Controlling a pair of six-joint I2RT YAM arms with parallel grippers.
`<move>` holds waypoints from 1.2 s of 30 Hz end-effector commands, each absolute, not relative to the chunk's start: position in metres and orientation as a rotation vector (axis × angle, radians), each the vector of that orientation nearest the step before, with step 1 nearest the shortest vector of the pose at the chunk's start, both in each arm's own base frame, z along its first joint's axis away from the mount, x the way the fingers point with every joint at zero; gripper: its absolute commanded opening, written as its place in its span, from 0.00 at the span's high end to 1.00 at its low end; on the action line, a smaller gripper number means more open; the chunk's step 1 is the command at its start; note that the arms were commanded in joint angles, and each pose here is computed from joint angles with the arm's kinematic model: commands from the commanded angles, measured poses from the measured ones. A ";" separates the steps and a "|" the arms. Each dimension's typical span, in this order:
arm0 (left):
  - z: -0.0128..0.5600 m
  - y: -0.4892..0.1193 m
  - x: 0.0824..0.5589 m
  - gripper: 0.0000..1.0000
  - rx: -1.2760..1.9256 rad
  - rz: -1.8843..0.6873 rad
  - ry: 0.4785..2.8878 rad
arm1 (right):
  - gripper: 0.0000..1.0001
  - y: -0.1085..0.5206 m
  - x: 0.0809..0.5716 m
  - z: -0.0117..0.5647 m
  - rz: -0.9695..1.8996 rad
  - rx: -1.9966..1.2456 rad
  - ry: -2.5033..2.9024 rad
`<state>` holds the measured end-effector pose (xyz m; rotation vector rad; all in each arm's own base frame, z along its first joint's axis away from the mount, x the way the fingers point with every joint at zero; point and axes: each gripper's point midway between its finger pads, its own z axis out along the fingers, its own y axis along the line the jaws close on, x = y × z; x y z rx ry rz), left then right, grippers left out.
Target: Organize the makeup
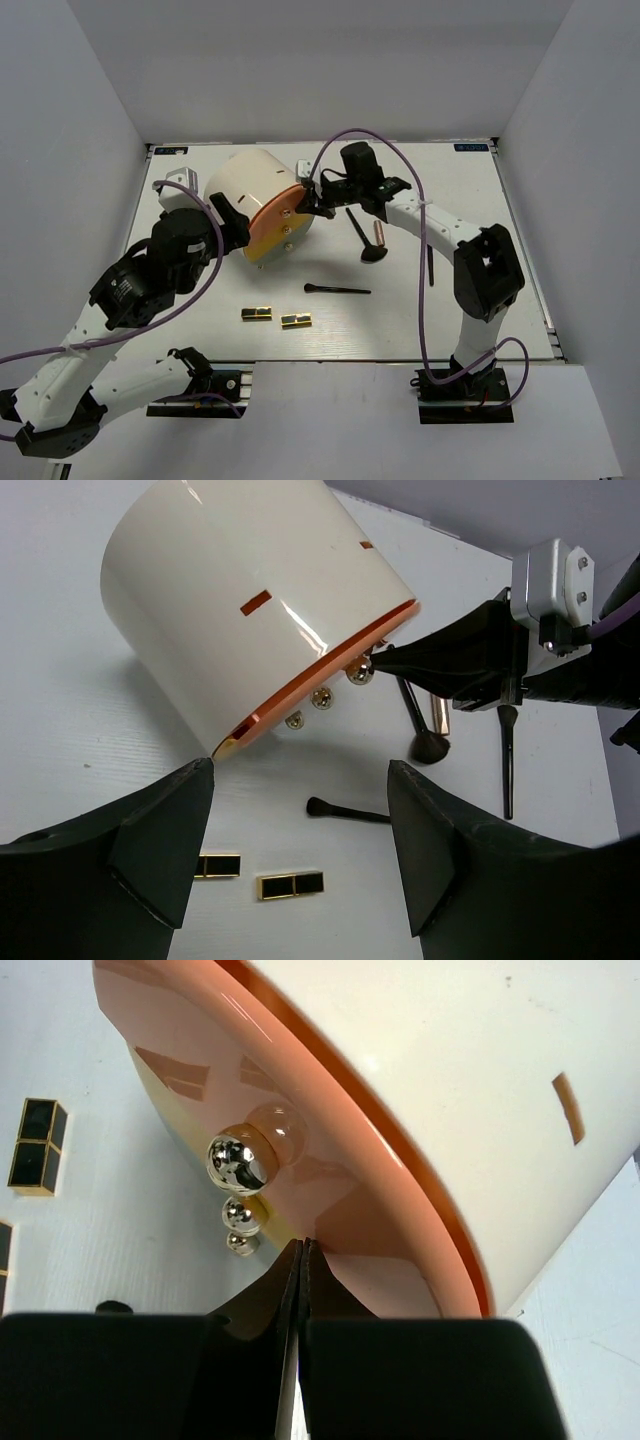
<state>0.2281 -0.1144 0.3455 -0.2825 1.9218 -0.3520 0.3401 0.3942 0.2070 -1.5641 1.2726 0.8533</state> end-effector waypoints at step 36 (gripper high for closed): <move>0.337 -0.115 0.226 0.16 -0.337 -0.410 1.901 | 0.37 0.396 0.322 0.188 1.220 -0.900 1.820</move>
